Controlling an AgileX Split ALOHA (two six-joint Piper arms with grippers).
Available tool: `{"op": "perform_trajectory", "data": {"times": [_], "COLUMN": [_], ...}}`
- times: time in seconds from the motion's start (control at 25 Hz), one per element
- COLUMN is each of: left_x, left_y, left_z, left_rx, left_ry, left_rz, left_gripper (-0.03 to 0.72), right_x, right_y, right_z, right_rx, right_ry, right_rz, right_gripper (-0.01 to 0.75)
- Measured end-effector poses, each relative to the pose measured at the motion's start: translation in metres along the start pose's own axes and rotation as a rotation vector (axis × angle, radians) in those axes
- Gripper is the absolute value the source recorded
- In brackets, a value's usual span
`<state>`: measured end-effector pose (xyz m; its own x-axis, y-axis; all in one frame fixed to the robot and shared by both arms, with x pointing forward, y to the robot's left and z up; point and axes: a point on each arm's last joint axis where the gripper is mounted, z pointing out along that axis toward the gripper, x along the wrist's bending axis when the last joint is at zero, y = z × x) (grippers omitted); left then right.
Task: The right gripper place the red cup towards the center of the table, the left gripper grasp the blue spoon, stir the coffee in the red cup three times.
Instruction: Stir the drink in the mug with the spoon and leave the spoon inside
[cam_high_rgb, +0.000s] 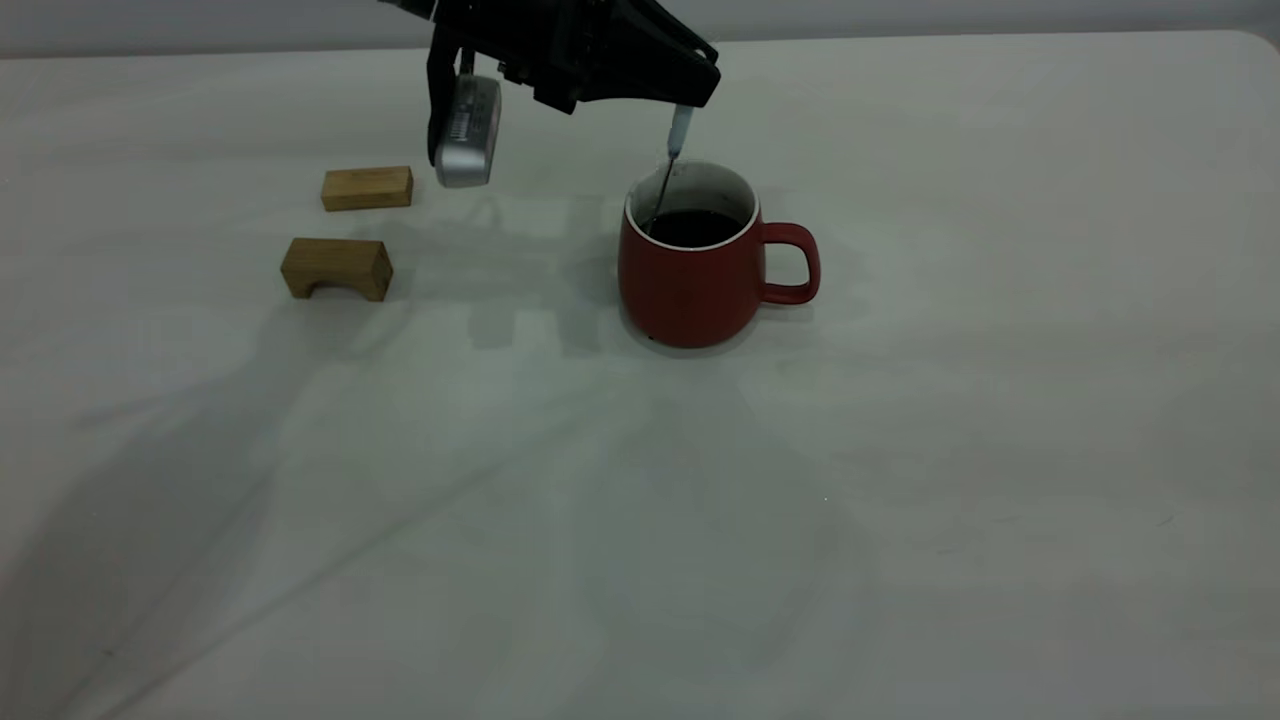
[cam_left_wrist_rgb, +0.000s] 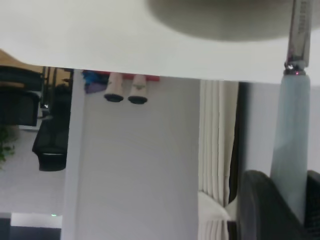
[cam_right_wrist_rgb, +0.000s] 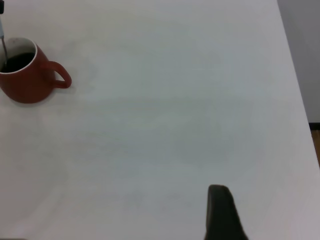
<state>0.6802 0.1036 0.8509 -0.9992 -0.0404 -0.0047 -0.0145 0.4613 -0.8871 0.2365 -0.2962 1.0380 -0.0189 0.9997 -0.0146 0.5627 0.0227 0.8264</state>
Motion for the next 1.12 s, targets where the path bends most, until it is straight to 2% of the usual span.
{"op": "perform_trajectory", "data": {"times": [0.2, 0.4, 0.6, 0.8, 0.96, 1.12], "left_x": [0.0, 0.004, 0.009, 0.014, 0.012, 0.008], "left_y": [-0.009, -0.015, -0.013, -0.006, 0.0, 0.001], "left_z": [0.006, 0.015, 0.016, 0.015, 0.014, 0.014], "left_rx": [0.07, 0.093, 0.062, -0.018, -0.075, -0.082], "left_ry": [-0.025, -0.012, 0.037, 0.092, 0.069, 0.03], "left_rz": [0.054, -0.007, -0.115, -0.175, -0.099, 0.031], "left_gripper": [0.181, 0.181, 0.181, 0.181, 0.181, 0.181], "right_x": [0.0, 0.0, 0.0, 0.0, 0.0, 0.0], "right_y": [0.0, 0.0, 0.0, 0.0, 0.0, 0.0], "right_z": [0.0, 0.0, 0.0, 0.0, 0.0, 0.0], "right_rx": [0.0, 0.0, 0.0, 0.0, 0.0, 0.0], "right_ry": [0.0, 0.0, 0.0, 0.0, 0.0, 0.0], "right_rz": [0.0, 0.0, 0.0, 0.0, 0.0, 0.0], "right_gripper": [0.511, 0.511, 0.511, 0.511, 0.511, 0.511]}}
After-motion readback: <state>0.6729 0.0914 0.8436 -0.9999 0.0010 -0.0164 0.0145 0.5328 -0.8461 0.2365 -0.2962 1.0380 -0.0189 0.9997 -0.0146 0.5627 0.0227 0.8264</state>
